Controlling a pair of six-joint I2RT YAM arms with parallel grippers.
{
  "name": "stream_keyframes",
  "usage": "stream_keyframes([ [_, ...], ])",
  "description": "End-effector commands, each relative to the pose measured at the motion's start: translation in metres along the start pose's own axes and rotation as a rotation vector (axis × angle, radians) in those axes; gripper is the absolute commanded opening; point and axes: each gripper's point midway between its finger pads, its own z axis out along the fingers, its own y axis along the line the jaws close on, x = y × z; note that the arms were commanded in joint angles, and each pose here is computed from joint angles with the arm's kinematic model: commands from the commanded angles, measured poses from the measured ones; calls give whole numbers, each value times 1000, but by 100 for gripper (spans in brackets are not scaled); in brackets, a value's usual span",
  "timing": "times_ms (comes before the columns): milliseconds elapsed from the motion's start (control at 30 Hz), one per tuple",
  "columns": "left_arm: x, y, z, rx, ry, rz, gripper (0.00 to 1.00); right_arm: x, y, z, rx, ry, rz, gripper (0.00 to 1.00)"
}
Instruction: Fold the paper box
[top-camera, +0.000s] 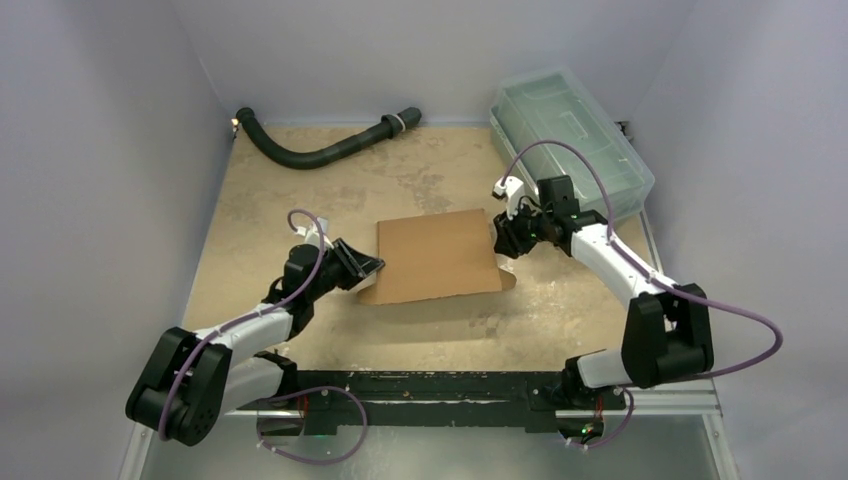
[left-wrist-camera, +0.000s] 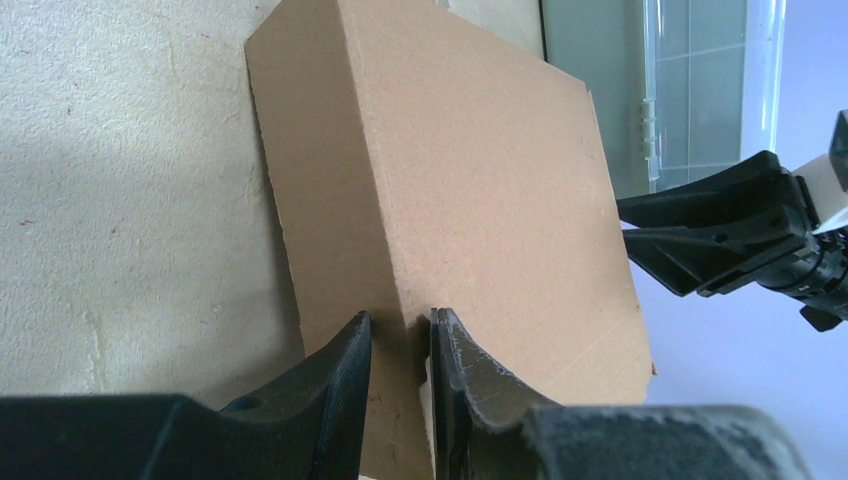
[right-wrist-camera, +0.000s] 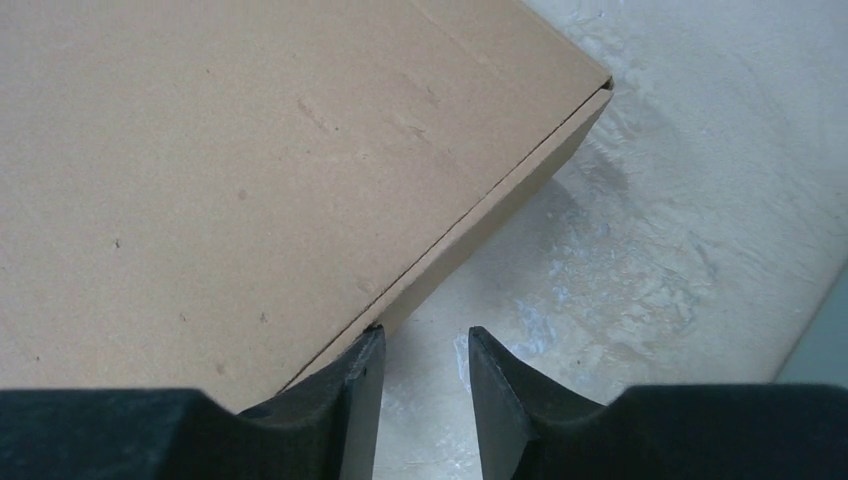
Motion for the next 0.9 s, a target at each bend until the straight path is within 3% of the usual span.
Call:
stream_keyframes([
  [0, 1, -20, 1, 83, 11, 2, 21, -46, 9, -25, 3, -130, -94, 43],
  [200, 3, -12, 2, 60, 17, 14, 21, -49, 4, -37, 65, -146, -124, 60],
  [333, 2, -10, 2, 54, 13, 25, 20, -48, 2, -40, 81, -142, -137, 65],
  [467, -2, -13, -1, 51, 4, 80, 23, -38, 36, -43, -104, -150, -272, 71],
  [567, -13, -15, -7, 6, -23, 179, 30, -30, 76, -48, -291, -224, -439, 83],
  [667, -21, -15, -21, -32, -57, 244, 45, -28, 81, -50, -280, -284, -539, 93],
  [767, -10, -11, -33, -7, -58, 220, 57, -22, 90, -53, -313, -306, -630, 96],
  [867, 13, -11, -44, 99, -28, 150, 59, -7, 111, -54, -419, -323, -792, 98],
])
